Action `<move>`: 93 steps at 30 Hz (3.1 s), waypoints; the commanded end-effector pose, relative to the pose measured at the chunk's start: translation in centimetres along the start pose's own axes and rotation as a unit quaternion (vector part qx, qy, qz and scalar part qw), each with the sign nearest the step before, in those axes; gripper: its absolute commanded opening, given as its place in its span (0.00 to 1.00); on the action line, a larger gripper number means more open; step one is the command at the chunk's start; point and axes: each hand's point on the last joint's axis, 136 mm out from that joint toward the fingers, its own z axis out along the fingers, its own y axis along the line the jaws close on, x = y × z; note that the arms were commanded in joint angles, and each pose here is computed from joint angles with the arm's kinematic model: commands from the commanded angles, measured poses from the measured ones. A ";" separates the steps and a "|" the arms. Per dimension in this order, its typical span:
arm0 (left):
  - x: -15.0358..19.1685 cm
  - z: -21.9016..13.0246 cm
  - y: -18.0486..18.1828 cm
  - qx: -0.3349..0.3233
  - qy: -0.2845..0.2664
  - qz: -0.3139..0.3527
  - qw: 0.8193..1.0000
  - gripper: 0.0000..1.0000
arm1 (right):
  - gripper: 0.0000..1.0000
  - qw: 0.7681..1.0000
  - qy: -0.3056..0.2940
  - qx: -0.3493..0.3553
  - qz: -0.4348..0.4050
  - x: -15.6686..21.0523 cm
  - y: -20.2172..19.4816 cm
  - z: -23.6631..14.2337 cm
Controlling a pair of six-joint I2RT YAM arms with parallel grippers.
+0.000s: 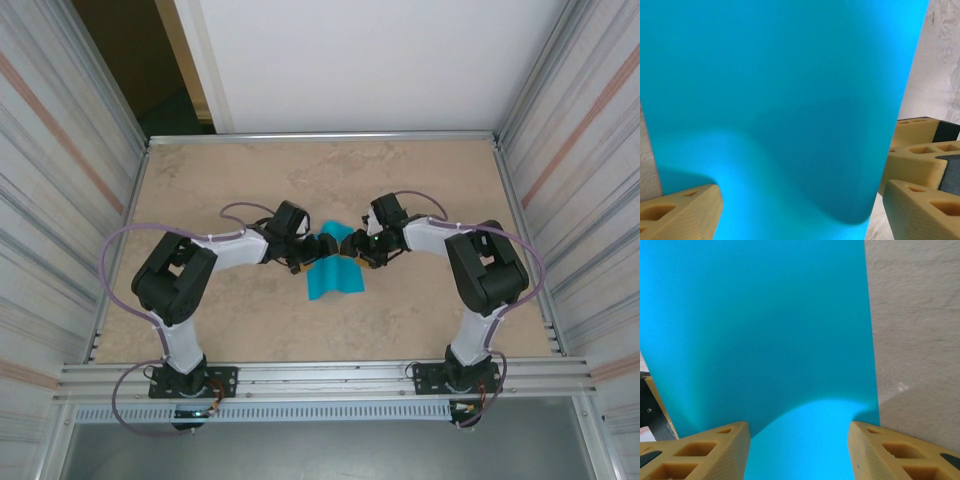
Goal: Fold a paper plane with a square sheet of paper (pick it up from the middle)
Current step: First fold in half a square sheet of paper at the center of the table.
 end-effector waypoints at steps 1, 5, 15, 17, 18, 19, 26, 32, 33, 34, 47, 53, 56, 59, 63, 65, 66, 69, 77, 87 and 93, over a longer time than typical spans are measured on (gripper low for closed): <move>1.1 0.2 2.9 -0.040 0.015 -0.021 0.999 0.84 | 0.54 0.999 0.024 0.013 0.015 1.1 -0.6 1.4; 1.1 0.2 3.7 -0.058 0.017 -0.023 0.998 0.76 | 0.53 0.999 0.024 0.010 0.021 1.0 -0.6 1.6; 1.1 -0.2 4.9 -0.098 0.016 -0.014 0.995 0.62 | 0.50 0.999 0.014 -0.034 0.036 0.5 0.1 1.2; 1.1 -0.2 4.9 -0.098 0.017 -0.014 0.995 0.58 | 0.50 0.999 0.013 -0.036 0.038 0.4 0.1 1.1; 1.0 -0.3 5.0 -0.098 0.016 -0.013 0.995 0.55 | 0.50 0.999 0.010 -0.038 0.037 0.3 0.3 0.9; 0.9 -0.3 4.9 -0.098 0.015 -0.014 0.995 0.53 | 0.50 0.999 0.007 -0.039 0.036 0.2 0.3 0.8; -0.1 -1.1 3.5 -0.072 0.001 0.004 0.997 0.41 | 0.52 0.997 -0.045 -0.054 0.028 -1.6 1.0 -2.3; -1.2 -2.4 1.5 -0.028 -0.020 0.030 0.999 0.31 | 0.53 0.992 -0.095 -0.069 0.039 -2.8 0.4 -5.4; -1.4 -2.8 1.0 -0.015 -0.024 0.034 0.999 0.31 | 0.53 0.991 -0.101 -0.073 0.041 -2.9 0.4 -5.9; -1.8 -3.4 0.1 0.003 -0.032 0.043 0.999 0.30 | 0.53 0.990 -0.106 -0.079 0.042 -3.0 0.4 -6.3; -3.9 -13.7 -11.3 0.242 -0.078 0.123 0.959 0.28 | 0.93 0.960 -0.126 -0.245 -0.040 -4.6 7.3 -14.5; -4.7 -17.4 -15.0 0.307 -0.085 0.124 0.940 0.28 | 0.99 0.943 -0.130 -0.297 -0.074 -5.2 11.5 -16.5; -5.1 -19.0 -16.5 0.337 -0.089 0.118 0.930 0.28 | 0.99 0.935 -0.129 -0.322 -0.078 -5.6 13.2 -16.8; -5.3 -20.1 -17.6 0.366 -0.088 0.115 0.919 0.28 | 0.99 0.928 -0.123 -0.342 -0.084 -5.9 14.8 -16.9; -5.4 -20.4 -17.4 0.369 -0.088 0.114 0.918 0.28 | 0.99 0.920 -0.121 -0.361 -0.096 -5.9 16.3 -17.0; -5.6 -20.0 -16.6 0.363 -0.087 0.104 0.922 0.28 | 0.99 0.912 -0.119 -0.379 -0.100 -5.8 17.1 -17.6; -5.6 -19.9 -16.4 0.364 -0.087 0.101 0.922 0.28 | 1.00 0.910 -0.115 -0.384 -0.102 -5.8 17.4 -17.8; -5.7 -19.9 -16.0 0.366 -0.086 0.097 0.921 0.28 | 0.98 0.908 -0.101 -0.392 -0.107 -5.4 17.8 -17.7; -5.8 -19.5 -14.7 0.349 -0.080 0.088 0.929 0.28 | 0.82 0.906 -0.096 -0.396 -0.116 -5.0 18.0 -18.0; -5.8 -19.0 -13.5 0.331 -0.073 0.090 0.936 0.28 | 0.47 0.905 -0.098 -0.396 -0.117 -5.4 17.7 -18.2; -5.8 -18.3 -12.0 0.320 -0.063 0.083 0.942 0.28 | 0.26 0.926 -0.112 -0.336 -0.130 -4.8 16.8 -18.2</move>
